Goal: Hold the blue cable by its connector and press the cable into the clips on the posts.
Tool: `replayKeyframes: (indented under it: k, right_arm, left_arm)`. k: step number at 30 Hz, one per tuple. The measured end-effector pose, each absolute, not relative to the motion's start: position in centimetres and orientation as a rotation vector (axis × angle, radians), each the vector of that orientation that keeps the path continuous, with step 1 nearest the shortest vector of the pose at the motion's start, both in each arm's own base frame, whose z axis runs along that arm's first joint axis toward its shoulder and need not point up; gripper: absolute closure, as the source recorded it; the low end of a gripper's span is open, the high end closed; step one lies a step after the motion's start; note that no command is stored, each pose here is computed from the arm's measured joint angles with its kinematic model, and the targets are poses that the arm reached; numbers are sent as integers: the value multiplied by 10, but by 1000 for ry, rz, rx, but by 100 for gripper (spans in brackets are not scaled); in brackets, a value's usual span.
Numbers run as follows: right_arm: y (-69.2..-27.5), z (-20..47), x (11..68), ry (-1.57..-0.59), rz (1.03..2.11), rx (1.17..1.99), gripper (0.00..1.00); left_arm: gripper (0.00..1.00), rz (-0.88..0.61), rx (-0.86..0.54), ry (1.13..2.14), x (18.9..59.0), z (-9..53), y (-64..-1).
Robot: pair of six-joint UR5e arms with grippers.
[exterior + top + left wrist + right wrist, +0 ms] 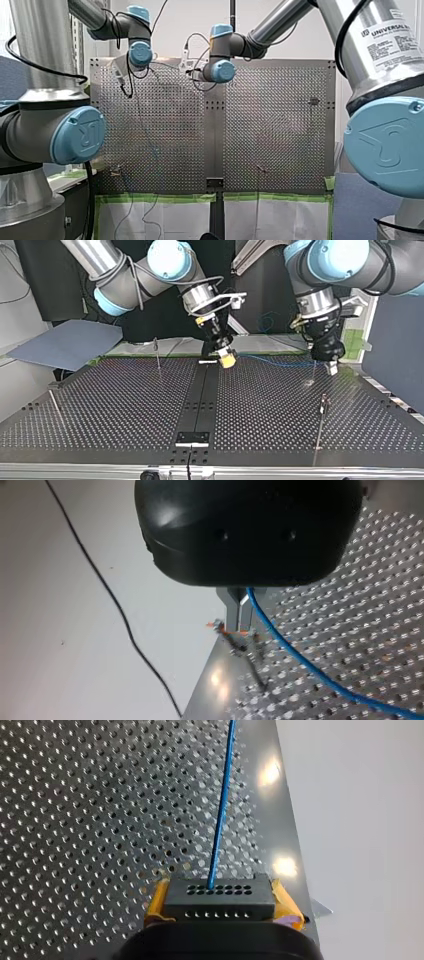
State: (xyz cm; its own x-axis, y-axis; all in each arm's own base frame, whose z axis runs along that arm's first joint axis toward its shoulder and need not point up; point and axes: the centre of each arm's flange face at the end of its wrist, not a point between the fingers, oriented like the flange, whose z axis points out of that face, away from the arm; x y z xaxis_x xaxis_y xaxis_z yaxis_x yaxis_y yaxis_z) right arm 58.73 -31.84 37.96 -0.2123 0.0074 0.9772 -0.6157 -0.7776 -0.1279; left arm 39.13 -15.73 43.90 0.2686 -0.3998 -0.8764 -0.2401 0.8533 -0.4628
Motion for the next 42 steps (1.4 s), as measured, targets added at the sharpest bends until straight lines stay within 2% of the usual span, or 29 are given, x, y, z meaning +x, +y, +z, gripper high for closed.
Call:
replayKeyframes:
  k: [15, 25, 33, 42]
  right_arm:
    - [-328, 412, 602, -693, 2086, 1579, 100]
    - [-339, 398, 607, -704, 2067, 1592, 100]
    - [-345, 407, 613, -692, 2079, 1573, 100]
    - [-349, 415, 614, -685, 2086, 1553, 100]
  left_arm:
    - [99, -125, -576, 1287, 427, 445, -117]
    - [99, -128, -572, 1278, 460, 437, -86]
    - [99, -186, -553, 1237, 472, 446, -76]
    - [99, -239, -503, 1249, 487, 447, -76]
